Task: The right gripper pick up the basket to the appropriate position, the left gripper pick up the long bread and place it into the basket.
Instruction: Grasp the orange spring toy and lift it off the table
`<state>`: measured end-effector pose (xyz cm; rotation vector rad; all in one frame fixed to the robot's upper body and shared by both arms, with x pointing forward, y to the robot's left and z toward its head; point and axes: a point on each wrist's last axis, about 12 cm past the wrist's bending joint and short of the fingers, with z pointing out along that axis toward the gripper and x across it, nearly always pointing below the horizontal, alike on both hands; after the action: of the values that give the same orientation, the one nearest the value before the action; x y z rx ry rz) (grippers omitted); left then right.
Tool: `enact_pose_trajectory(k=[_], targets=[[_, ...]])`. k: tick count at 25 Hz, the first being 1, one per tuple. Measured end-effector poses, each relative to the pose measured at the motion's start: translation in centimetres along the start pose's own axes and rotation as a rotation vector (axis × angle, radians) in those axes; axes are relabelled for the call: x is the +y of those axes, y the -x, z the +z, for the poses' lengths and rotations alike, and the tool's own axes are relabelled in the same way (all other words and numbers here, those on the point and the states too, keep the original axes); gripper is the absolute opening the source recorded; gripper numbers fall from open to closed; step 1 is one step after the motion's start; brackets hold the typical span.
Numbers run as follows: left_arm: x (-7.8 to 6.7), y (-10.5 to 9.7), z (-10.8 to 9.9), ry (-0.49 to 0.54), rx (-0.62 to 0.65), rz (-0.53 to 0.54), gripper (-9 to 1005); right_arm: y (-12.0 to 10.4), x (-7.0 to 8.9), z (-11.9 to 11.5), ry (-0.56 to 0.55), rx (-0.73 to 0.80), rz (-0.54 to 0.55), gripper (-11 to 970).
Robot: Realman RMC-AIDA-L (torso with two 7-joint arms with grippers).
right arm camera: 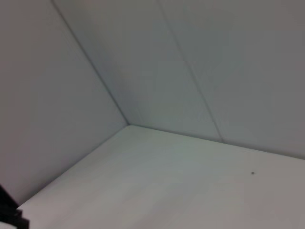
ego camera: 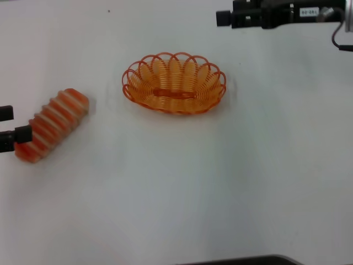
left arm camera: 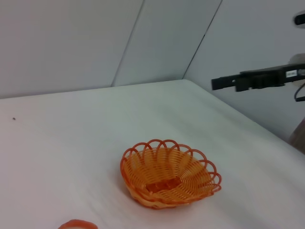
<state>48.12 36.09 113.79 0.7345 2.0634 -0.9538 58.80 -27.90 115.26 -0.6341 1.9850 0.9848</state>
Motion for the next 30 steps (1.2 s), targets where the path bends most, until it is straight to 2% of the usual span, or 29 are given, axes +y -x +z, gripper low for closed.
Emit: enact_pose_trajectory(k=[3, 7, 11, 16, 21, 26, 30], targets=[[-0.2, 0.2, -0.5, 0.01, 0.003, 0.005, 844, -0.6, 0.8, -0.9, 0.058, 0.01, -0.059, 815], [-0.2, 0.3, -0.8, 0.015, 0.001, -0.004, 844, -1.5, 1.7, -1.5, 0.127, 0.051, -0.117, 873], [-0.1, 0.5, -0.5, 0.036, -0.011, -0.009, 843, -2.4, 1.9, -2.3, 0.175, 0.075, -0.144, 958], [0.7, 0.6, 0.9, 0.143, -0.057, -0.007, 843, -3.0, 1.8, -2.4, 0.193, 0.081, -0.149, 958], [1.6, 0.1, 2.6, 0.242, -0.105, -0.035, 843, -3.2, 1.5, -2.1, 0.165, 0.085, -0.145, 959], [2.4, -1.5, 4.9, 0.228, -0.116, -0.065, 843, -3.3, 1.3, -1.8, 0.146, 0.078, -0.139, 958], [2.4, -2.0, 5.6, 0.219, -0.108, -0.048, 843, -3.7, 1.2, -1.4, 0.157, 0.081, -0.132, 958]])
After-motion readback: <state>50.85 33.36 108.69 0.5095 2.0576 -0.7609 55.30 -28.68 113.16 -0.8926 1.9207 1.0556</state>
